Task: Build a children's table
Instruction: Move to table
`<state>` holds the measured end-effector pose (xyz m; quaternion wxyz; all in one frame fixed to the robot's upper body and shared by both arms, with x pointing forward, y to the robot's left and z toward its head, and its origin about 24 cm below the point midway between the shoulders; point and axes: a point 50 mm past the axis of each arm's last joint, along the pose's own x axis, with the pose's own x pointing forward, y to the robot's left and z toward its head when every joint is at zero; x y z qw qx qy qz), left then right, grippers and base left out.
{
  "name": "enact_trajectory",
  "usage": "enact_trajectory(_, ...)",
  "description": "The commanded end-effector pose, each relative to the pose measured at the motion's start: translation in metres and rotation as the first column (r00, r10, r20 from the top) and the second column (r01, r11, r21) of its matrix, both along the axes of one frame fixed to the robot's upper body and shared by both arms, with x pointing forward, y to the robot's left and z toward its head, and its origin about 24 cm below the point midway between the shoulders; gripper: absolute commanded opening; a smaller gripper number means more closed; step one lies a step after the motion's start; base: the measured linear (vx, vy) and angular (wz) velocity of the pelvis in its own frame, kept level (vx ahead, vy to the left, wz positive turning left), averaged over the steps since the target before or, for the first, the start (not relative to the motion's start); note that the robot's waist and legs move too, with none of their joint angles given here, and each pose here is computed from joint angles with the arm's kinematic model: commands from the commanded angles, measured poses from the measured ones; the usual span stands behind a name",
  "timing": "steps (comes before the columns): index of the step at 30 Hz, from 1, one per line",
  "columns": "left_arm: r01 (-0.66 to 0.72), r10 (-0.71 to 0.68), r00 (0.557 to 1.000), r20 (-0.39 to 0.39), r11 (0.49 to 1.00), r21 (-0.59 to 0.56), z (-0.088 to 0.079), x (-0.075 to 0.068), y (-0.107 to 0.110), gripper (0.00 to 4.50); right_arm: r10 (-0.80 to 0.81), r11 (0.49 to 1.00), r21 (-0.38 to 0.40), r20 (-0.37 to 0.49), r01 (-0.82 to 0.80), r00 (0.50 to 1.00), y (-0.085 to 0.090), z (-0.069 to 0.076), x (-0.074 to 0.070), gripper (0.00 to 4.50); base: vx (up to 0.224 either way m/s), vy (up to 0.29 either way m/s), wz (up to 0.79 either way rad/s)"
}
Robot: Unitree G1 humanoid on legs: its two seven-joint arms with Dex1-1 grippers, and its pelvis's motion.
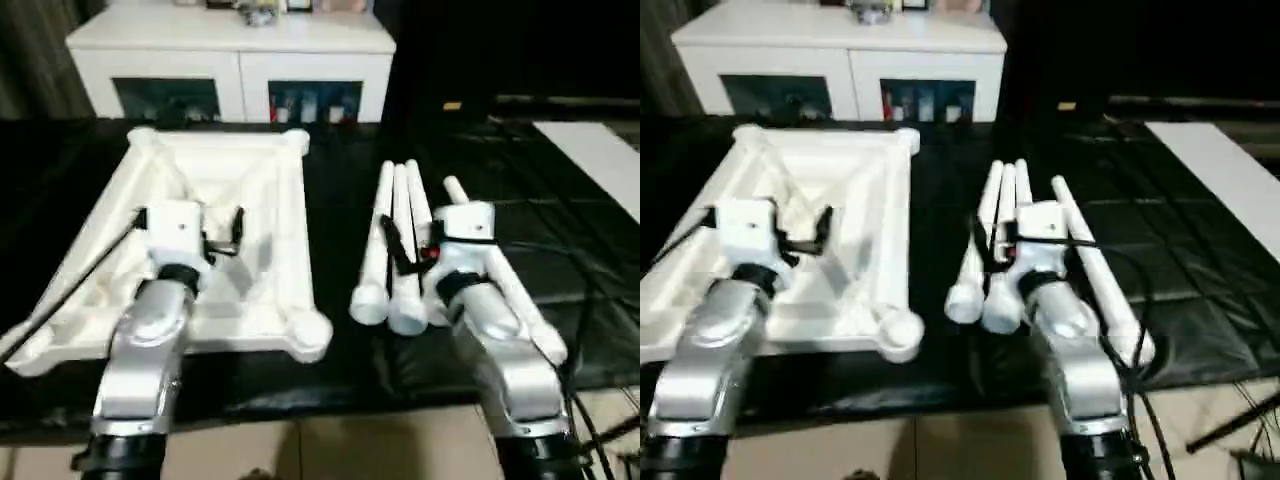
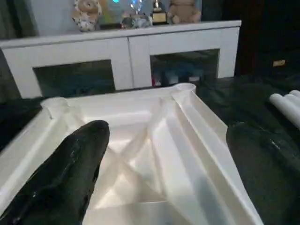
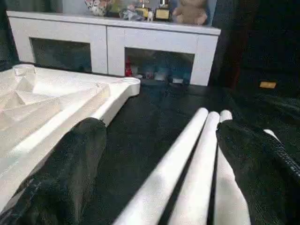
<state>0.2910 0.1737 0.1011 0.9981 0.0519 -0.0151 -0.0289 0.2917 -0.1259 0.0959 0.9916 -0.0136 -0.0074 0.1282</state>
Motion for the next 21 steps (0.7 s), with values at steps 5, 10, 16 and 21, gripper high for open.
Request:
enact_trajectory(5,0.021,-0.021,1.000,0.016,1.000,0.002,0.004,-0.001,-0.008,4.50,-0.022,1.000,-0.012,0.001,0.022,1.000,-0.006,0.000,0.002,4.17,-0.064,0.136,-0.17)
enact_trajectory(10,0.031,-0.032,0.999,0.033,0.999,0.037,0.005,-0.002,-0.011,4.50,-0.026,1.000,-0.011,0.005,0.026,1.000,-0.007,0.000,0.003,4.17,-0.098,0.287,-0.10)
enact_trajectory(16,0.022,-0.023,0.999,0.023,0.999,0.043,0.003,-0.002,-0.016,4.50,-0.032,0.999,-0.011,0.015,0.032,0.999,-0.009,0.002,0.004,4.17,-0.077,0.180,0.08)
enact_trajectory(21,0.035,-0.036,0.999,0.029,0.998,0.043,0.004,-0.001,-0.018,4.50,-0.041,0.999,-0.012,0.017,0.041,0.999,-0.011,0.002,0.003,4.17,-0.063,-0.056,0.08)
